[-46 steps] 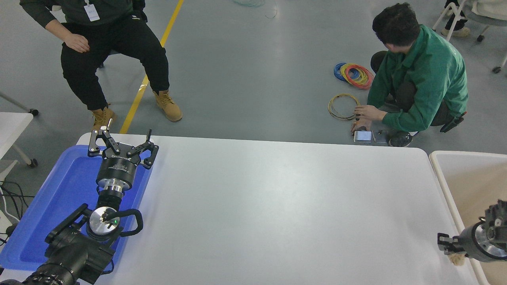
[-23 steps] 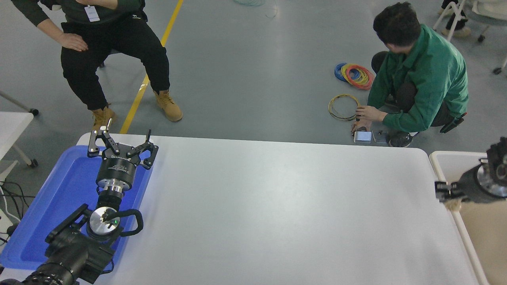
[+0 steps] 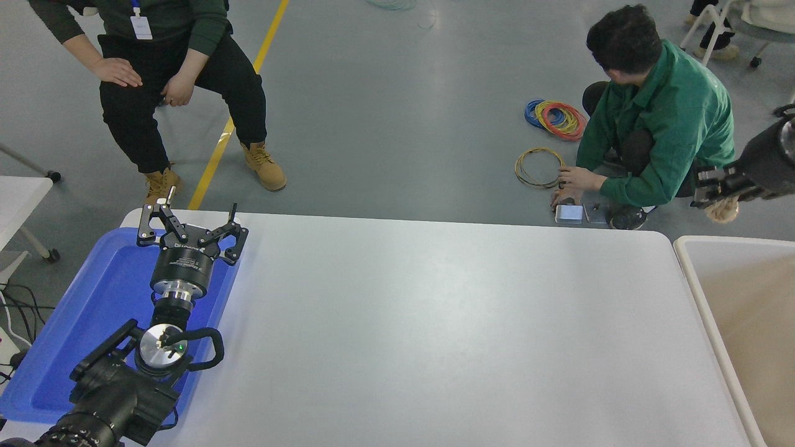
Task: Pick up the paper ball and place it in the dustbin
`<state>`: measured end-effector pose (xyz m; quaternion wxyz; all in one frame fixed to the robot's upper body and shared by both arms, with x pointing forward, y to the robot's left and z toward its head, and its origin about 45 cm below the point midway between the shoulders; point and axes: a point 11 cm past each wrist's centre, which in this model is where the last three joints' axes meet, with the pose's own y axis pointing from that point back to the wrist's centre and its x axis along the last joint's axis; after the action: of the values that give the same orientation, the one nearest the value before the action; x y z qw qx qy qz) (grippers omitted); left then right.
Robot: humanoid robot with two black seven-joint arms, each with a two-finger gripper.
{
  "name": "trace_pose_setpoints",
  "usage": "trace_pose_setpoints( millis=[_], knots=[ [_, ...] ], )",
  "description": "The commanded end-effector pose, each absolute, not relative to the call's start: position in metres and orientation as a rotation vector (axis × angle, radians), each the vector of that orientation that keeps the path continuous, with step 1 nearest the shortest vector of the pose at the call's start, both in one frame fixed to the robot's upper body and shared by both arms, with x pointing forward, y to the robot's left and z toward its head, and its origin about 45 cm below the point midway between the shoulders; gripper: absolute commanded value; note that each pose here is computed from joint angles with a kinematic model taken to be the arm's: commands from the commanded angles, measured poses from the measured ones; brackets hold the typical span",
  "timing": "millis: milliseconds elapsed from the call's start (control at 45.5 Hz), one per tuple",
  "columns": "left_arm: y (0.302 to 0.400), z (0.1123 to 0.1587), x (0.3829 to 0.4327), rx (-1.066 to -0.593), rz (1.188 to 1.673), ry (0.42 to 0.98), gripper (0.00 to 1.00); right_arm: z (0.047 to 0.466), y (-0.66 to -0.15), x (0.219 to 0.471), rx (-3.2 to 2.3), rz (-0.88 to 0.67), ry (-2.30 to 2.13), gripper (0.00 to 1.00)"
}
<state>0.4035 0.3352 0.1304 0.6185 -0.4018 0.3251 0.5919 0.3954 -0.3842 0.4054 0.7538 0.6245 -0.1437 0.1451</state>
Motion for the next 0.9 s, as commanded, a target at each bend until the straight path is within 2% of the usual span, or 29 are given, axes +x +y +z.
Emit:
trace_pose_setpoints(
  millis=[0,308,484,571,681,879],
  knots=[
    [0.3353,0.1304,0.4035,-0.924,1.363,0.748,1.00,0.452,-0.360,0.392,1.353,0.383,-0.295,0.00],
    [0.3353,0.1306,0.4035,-0.925,1.361,0.748,1.00,0.457,-0.344,0.388,1.361,0.418,-0.262,0.00],
    [0.3353,0.1304,0.4035,-0.924,1.363,0.748,1.00,0.438,-0.355,0.391,1.338,0.375,-0.236,0.00],
    [0.3355,0.1305,0.4035,-0.925,1.363,0.747,1.00,0.427,-0.382,0.398,1.290,0.332,-0.263,0.00],
    [0.3355,0.1305,0.4035,-0.925,1.363,0.747,1.00,0.402,-0.439,0.405,1.239,0.224,-0.352,0.00],
    [0.3355,0.1305,0.4035,-0.925,1.363,0.747,1.00,0.358,-0.529,0.397,1.118,0.118,-0.504,0.00]
  ],
)
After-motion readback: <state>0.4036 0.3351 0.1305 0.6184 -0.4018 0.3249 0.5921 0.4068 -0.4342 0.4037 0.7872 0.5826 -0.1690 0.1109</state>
